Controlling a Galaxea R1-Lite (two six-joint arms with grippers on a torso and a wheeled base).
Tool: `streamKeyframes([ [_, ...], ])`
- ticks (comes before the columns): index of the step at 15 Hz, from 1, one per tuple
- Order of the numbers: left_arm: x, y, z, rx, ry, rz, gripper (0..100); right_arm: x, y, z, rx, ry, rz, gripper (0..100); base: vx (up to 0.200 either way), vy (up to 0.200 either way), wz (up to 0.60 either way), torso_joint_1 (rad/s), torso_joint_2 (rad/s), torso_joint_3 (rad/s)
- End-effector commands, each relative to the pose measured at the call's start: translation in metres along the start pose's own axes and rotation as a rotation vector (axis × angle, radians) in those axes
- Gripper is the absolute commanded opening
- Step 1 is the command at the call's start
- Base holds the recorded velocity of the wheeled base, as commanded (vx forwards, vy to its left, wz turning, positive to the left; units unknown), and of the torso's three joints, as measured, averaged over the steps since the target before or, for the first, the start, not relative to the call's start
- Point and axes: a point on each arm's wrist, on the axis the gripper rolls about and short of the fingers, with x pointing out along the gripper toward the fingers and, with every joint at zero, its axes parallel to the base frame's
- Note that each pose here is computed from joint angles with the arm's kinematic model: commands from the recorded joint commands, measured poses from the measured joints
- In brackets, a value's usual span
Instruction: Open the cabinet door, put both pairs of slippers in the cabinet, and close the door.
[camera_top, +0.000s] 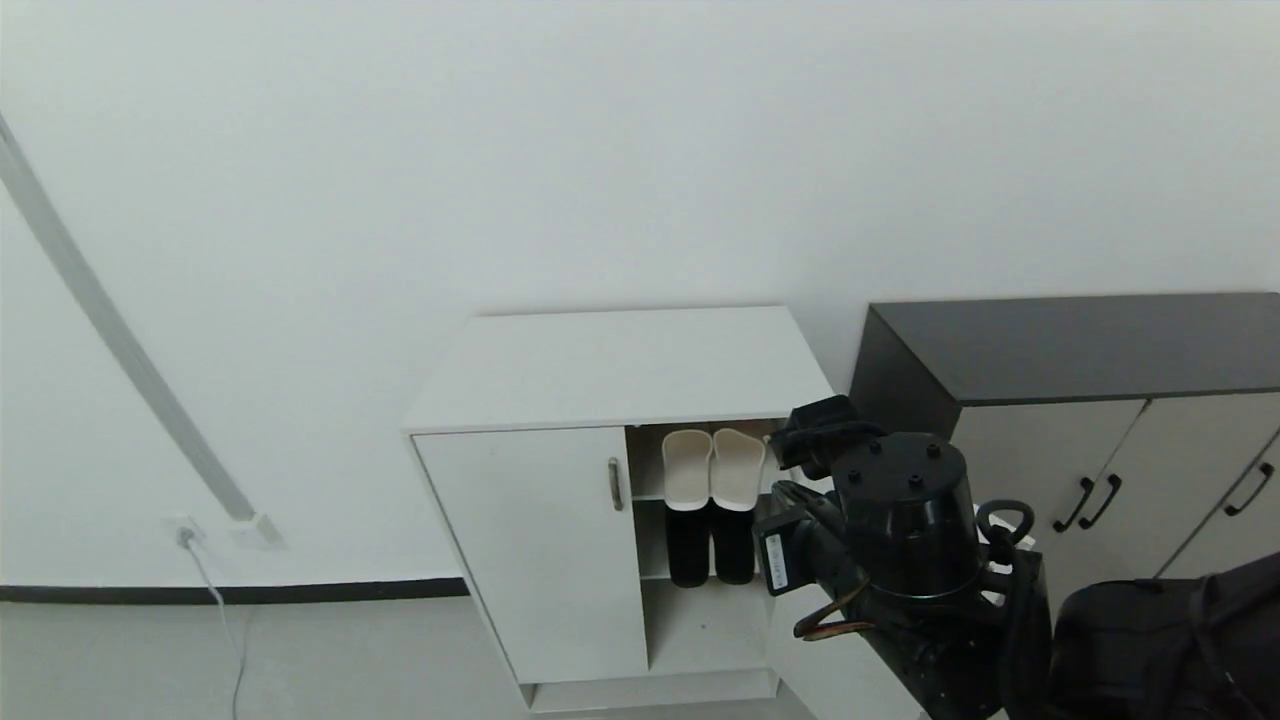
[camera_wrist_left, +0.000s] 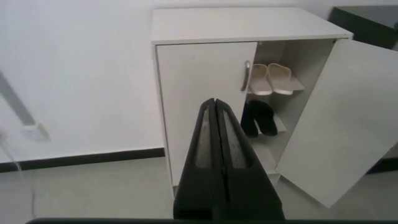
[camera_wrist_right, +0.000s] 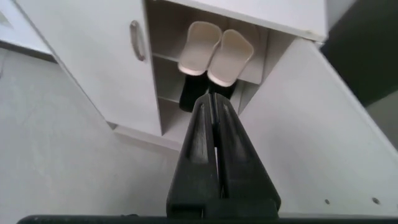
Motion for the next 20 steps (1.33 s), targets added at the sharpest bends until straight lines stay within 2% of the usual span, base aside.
streamKeyframes([
  [1, 0.0001, 0.0, 0.0, -0.002, 0.002, 0.0, 0, 0.0005, -0.0003, -0.0005, -0.001, 0.001, -0.003, 0, 0.0, 0.0, -0.6, 0.002, -0.01, -0.002],
  [5, 0.0001, 0.0, 0.0, -0.002, 0.002, 0.002, 0, 0.0011, -0.0011, 0.0002, 0.004, -0.004, -0.005, 0, 0.0, 0.0, -0.6, 0.007, 0.0, -0.001],
  [15, 0.0001, 0.0, 0.0, 0.0, 0.002, 0.002, 0, 0.0008, -0.0014, -0.0007, 0.004, -0.005, -0.005, 0, 0.0, 0.0, 0.0, 0.0, 0.0, 0.0],
  [20, 0.0001, 0.0, 0.0, 0.0, 0.002, 0.002, 0, 0.0002, -0.0006, -0.0001, 0.015, -0.018, 0.019, 0, -0.2, 0.0, 0.0, 0.009, 0.01, 0.003],
])
